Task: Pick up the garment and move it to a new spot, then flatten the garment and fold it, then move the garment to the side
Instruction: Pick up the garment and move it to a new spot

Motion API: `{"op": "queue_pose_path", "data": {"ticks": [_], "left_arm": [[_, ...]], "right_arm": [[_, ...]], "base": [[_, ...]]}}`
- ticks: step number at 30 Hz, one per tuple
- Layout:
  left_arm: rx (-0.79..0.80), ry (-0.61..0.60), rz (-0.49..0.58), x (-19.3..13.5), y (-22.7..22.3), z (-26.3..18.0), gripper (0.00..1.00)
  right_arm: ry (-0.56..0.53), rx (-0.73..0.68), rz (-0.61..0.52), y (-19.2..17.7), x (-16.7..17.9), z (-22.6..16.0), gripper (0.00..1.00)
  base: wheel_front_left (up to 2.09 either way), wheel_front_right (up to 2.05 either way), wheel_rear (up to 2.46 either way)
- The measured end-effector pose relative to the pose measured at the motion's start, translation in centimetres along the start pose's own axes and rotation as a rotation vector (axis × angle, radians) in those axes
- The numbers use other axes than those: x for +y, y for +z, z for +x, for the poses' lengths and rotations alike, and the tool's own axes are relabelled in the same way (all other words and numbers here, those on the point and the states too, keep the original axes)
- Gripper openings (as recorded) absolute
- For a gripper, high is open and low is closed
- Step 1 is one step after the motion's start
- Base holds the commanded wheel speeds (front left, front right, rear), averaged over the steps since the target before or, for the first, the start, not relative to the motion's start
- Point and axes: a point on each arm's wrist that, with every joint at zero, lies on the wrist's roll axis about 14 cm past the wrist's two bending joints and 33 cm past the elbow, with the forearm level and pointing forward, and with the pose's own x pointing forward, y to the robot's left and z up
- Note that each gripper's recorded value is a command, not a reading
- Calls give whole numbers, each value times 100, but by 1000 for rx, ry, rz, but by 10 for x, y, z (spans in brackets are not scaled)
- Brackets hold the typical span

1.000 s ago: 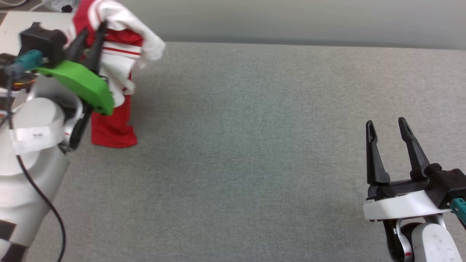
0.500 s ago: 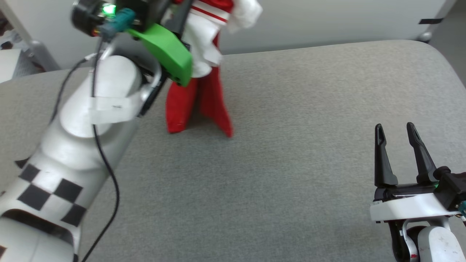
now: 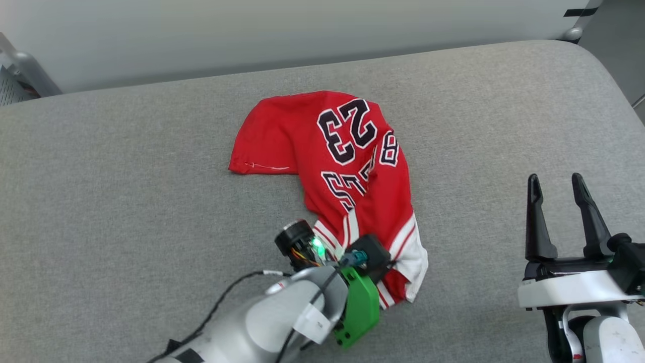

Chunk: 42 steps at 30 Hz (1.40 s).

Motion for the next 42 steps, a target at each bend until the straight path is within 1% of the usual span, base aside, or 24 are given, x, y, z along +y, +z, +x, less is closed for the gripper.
{"op": "queue_pose_path", "data": {"ticks": [1, 2, 3, 4, 9, 12, 18, 20, 23, 25, 30, 34, 38, 40, 42], "left_arm": [[8, -9, -21, -6, -3, 3, 0], [14, -12, -34, -8, -6, 4, 15], [15, -12, -42, -10, -7, 6, 55], [11, -8, -49, -10, -8, 6, 100], [-26, 26, -85, -5, -7, 4, 100], [-58, 64, -107, 3, -2, -2, 100], [-174, 178, -160, 29, 28, -21, 100], [-214, 217, -161, 37, 39, -30, 100], [-307, 313, -162, 61, 64, -54, 100], [-372, 404, -167, 80, 75, -80, 100], [-489, 631, -218, 108, 72, -148, 100], [-565, 769, -260, 109, 64, -189, 100], [-599, 864, -296, 103, 49, -218, 100], [-605, 914, -294, 99, 41, -231, 100], [-605, 918, -300, 94, 36, -233, 100]], "right_arm": [[6, 7, 1, -3, 2, 1, 100], [11, 12, 3, -4, 4, 1, 100], [18, 17, 6, -6, 6, 2, 100], [24, 20, 8, -8, 9, 2, 100], [42, 28, 17, -12, 15, 5, 100], [53, 28, 22, -12, 19, 6, 100], [72, 30, 31, -11, 26, 1, 100], [81, 31, 34, -11, 29, -1, 100], [106, 25, 37, -9, 37, -2, 100], [120, 20, 38, -7, 41, -2, 100], [153, 18, 44, -6, 53, -3, 100], [172, 30, 44, -9, 59, -6, 100], [180, 46, 43, -14, 61, -9, 100], [181, 57, 42, -17, 61, -12, 100], [183, 61, 43, -18, 62, -12, 100]], "base": [[0, 0, 0], [0, 0, 0], [0, 0, 0], [0, 0, 0], [0, 0, 0], [0, 0, 0], [0, 0, 0], [0, 0, 0], [0, 0, 0], [0, 0, 0], [0, 0, 0], [0, 0, 0], [0, 0, 0], [0, 0, 0], [0, 0, 0]]}}
